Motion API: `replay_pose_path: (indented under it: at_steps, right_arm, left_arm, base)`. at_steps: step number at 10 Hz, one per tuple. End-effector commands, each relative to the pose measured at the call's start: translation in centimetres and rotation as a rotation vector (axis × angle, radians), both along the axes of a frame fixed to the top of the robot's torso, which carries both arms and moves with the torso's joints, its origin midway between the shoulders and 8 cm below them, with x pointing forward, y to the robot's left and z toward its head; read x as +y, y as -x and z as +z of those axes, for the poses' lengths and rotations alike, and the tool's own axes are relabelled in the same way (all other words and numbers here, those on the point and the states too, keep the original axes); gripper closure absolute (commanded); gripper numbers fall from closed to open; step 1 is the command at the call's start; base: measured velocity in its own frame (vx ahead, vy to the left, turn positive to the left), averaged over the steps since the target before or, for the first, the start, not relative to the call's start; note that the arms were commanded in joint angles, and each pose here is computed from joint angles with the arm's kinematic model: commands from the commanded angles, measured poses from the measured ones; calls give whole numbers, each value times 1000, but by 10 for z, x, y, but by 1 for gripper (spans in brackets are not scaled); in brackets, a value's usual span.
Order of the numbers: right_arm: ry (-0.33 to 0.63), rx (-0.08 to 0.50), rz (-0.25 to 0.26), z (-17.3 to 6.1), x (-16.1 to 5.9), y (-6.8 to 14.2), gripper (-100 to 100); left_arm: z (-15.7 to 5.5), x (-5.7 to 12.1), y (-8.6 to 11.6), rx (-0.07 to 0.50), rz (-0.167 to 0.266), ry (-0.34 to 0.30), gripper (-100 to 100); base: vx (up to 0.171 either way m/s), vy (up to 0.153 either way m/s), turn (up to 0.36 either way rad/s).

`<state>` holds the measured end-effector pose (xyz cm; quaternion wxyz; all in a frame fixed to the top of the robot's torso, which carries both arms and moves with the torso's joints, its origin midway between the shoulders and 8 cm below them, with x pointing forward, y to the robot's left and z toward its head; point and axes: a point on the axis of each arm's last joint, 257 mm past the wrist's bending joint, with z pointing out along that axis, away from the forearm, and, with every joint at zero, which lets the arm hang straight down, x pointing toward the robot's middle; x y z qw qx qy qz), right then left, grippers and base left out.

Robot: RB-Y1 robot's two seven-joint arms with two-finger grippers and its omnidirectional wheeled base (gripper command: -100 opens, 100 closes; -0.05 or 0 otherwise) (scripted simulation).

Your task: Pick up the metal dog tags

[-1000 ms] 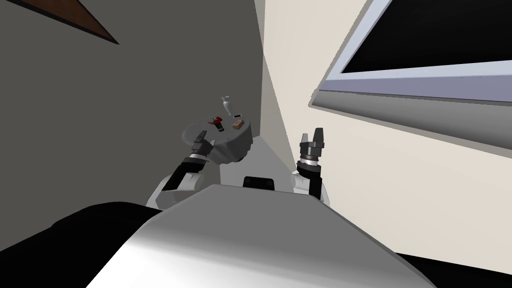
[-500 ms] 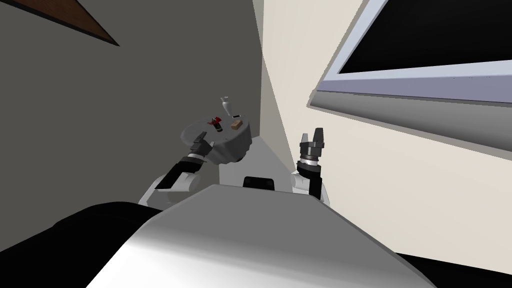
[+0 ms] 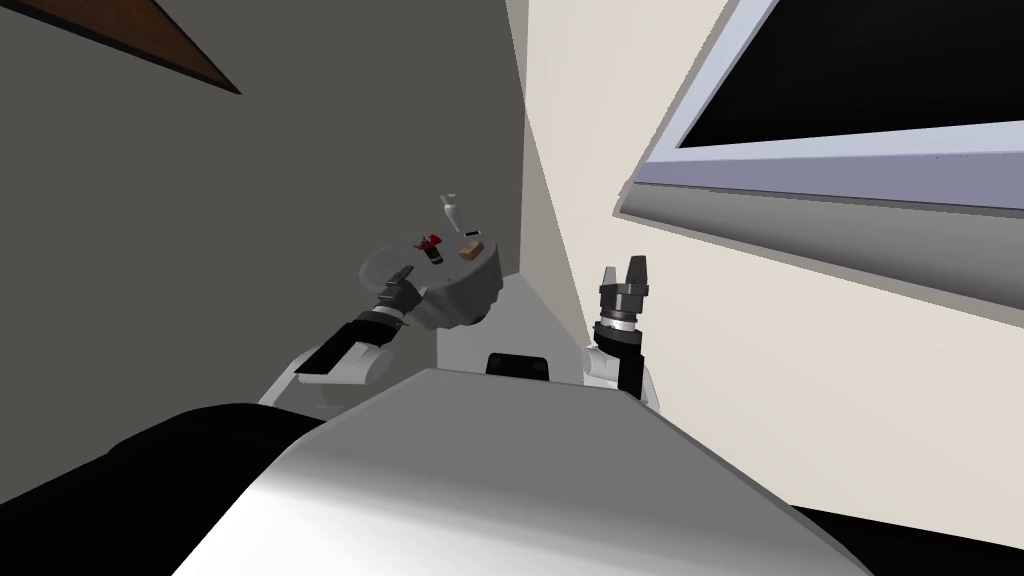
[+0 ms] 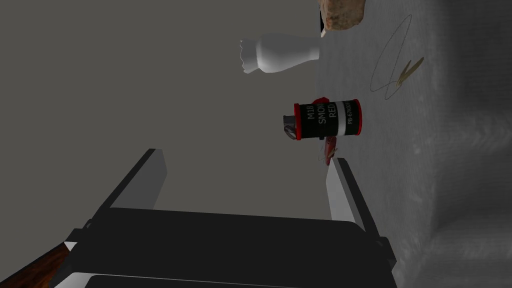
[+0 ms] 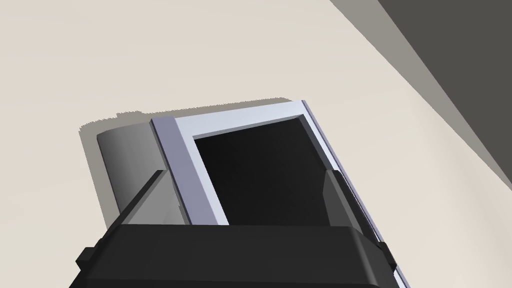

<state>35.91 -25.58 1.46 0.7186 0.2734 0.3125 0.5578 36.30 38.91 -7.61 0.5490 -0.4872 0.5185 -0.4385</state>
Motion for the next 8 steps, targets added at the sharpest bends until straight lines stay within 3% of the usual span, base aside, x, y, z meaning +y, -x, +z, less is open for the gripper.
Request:
replay_pose_path:
  at_steps: [1,8]
  right_arm:
    - [0,0,0,0,0,0,0]
    - [0,0,0,0,0,0,0]
  left_arm:
    - [-6,3,0,31,7,7,-100]
    - [-30,18,3,196,31,60,-100]
  base:
    - [41,-47,30]
    - [66,-36,54]
